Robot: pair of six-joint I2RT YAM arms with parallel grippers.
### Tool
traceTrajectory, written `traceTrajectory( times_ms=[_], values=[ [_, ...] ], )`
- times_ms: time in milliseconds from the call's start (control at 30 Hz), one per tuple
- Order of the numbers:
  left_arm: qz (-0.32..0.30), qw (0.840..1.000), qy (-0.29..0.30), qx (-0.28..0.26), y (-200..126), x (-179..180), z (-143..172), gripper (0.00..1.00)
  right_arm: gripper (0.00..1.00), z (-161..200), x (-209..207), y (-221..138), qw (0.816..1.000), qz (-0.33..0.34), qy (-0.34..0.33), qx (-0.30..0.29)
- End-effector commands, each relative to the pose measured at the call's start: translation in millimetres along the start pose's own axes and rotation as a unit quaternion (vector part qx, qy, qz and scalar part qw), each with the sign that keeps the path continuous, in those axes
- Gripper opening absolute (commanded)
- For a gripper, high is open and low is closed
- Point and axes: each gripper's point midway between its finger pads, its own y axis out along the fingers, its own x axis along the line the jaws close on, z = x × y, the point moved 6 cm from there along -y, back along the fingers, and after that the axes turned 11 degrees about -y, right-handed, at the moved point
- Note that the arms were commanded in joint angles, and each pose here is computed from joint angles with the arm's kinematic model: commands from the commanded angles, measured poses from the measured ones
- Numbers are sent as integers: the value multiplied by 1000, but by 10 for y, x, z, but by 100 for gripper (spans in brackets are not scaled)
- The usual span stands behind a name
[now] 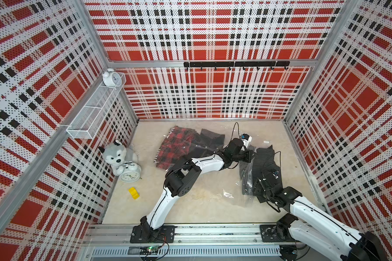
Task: Place the folded shirt into the vacuum bag
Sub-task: Place the shirt in the vacuum bag.
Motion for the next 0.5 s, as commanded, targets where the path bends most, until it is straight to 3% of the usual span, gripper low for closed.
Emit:
traceTrajectory(
  times_ms=[0, 467],
  values=[
    [27, 999, 11, -14, -101, -266, -125, 0, 76, -75, -119, -148, 999, 33, 24, -18],
    [25, 1000, 14, -13, -83, -312, -113, 0, 67, 169, -97, 188, 998, 2, 35, 54]
  ],
)
